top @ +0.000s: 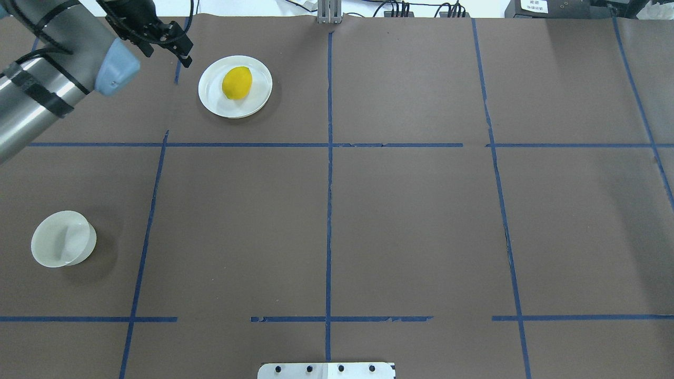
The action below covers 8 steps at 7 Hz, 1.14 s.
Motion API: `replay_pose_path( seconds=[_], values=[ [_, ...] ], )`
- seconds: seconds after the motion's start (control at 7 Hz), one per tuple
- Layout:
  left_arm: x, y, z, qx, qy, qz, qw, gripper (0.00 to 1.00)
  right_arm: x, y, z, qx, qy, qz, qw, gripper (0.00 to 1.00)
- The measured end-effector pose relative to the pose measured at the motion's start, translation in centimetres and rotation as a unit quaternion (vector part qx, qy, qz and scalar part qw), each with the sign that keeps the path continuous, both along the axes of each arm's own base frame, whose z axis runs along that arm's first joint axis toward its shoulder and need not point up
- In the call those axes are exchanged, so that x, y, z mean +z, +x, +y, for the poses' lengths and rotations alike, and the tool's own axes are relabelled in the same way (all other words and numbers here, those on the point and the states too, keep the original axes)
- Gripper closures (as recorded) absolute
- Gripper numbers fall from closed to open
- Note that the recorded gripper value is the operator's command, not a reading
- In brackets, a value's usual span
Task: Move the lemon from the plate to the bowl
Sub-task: 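Move the left gripper over the yellow lemon on the white plate, then lower the left gripper onto the lemon and close its fingers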
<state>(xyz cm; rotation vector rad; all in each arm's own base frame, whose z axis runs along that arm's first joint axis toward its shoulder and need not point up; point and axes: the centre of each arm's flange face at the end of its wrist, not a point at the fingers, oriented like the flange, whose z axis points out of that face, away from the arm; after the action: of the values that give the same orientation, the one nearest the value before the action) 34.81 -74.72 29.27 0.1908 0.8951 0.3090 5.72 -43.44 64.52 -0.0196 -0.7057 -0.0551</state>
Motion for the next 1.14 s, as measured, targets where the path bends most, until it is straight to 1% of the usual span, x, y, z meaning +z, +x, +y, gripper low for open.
replay_pose_path(
  seconds=[0.14, 0.29, 0.86, 1.14],
  values=[
    [0.7, 2.7, -1.2, -0.009, 0.007, -0.001, 0.9999, 0.00, 0.0, 0.0, 0.0, 0.000, 0.000, 0.000, 1.0000, 0.00],
    [1.2, 4.5, -1.5, -0.015, 0.014, -0.003, 0.9998, 0.00, 0.0, 0.0, 0.0, 0.000, 0.000, 0.000, 1.0000, 0.00],
    [3.1, 9.3, -1.3, -0.024, 0.024, -0.005, 0.9994, 0.00, 0.0, 0.0, 0.0, 0.000, 0.000, 0.000, 1.0000, 0.00],
    [3.4, 10.6, -1.1, -0.028, 0.024, -0.004, 0.9993, 0.00, 0.0, 0.0, 0.0, 0.000, 0.000, 0.000, 1.0000, 0.00]
  ],
)
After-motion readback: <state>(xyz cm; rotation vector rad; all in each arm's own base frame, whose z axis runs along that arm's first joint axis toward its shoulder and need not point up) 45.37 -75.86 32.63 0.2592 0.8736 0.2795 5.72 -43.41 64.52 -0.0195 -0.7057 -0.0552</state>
